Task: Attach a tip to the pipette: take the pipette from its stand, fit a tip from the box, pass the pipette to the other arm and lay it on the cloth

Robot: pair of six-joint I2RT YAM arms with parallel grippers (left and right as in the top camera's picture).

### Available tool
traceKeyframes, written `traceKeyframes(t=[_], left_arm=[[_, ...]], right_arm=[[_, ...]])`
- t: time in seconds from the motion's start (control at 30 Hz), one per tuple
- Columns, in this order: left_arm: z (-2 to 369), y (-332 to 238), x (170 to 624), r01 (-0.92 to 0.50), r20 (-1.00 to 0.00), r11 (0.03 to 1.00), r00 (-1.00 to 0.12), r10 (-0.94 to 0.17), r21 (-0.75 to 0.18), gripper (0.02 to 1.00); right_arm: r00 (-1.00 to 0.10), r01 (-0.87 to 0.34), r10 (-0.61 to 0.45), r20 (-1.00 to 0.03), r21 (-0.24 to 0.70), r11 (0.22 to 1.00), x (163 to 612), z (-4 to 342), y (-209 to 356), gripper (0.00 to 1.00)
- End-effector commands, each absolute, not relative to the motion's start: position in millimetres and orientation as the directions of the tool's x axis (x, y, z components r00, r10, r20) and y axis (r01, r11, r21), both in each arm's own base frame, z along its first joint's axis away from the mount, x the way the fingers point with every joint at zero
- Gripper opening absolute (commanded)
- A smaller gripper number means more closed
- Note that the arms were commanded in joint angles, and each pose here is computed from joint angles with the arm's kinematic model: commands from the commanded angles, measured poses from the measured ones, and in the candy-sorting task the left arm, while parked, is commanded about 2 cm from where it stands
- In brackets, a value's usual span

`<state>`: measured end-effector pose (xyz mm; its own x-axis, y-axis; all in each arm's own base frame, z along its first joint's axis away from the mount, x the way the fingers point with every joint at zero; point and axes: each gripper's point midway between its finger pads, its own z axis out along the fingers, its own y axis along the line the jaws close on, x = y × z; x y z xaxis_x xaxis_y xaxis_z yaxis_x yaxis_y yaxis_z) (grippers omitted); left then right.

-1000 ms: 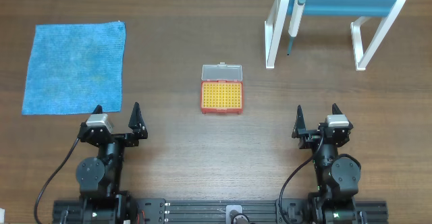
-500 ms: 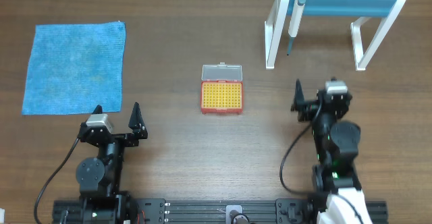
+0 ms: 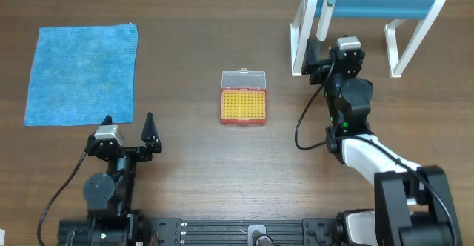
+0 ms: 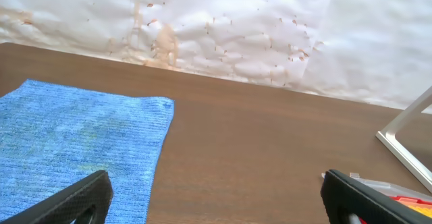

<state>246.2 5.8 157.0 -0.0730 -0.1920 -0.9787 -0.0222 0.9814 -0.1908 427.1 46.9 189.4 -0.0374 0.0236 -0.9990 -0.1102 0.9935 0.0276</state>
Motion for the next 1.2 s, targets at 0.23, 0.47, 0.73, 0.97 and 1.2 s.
traceKeyframes(t=[0.23,0.47,0.73,0.97,1.2], left_arm=[[156,6,246,-0.029,-0.976,0.979,-0.073,-0.205,-0.203,0.996],[156,6,246,-0.029,-0.976,0.979,-0.073,-0.205,-0.203,0.996],[156,6,246,-0.029,-0.976,0.979,-0.073,-0.205,-0.203,0.996],[156,6,246,-0.028,-0.976,0.979,-0.073,-0.205,-0.203,0.996],[156,6,246,-0.029,-0.976,0.979,-0.073,-0.205,-0.203,0.996]], right_arm=[[-0.015,-0.023,0.041,-0.999,0.041,0.999,440,199,22,0.862],[-0.015,-0.028,0.041,-0.999,0.041,0.999,454,199,25,0.862],[-0.034,-0.026,0.024,-0.999,0.025,0.999,458,190,24,0.862],[-0.038,-0.026,0.024,-0.999,0.025,0.999,474,187,25,0.862],[-0.062,-0.022,0.022,-0.998,0.024,0.999,477,176,24,0.862]])
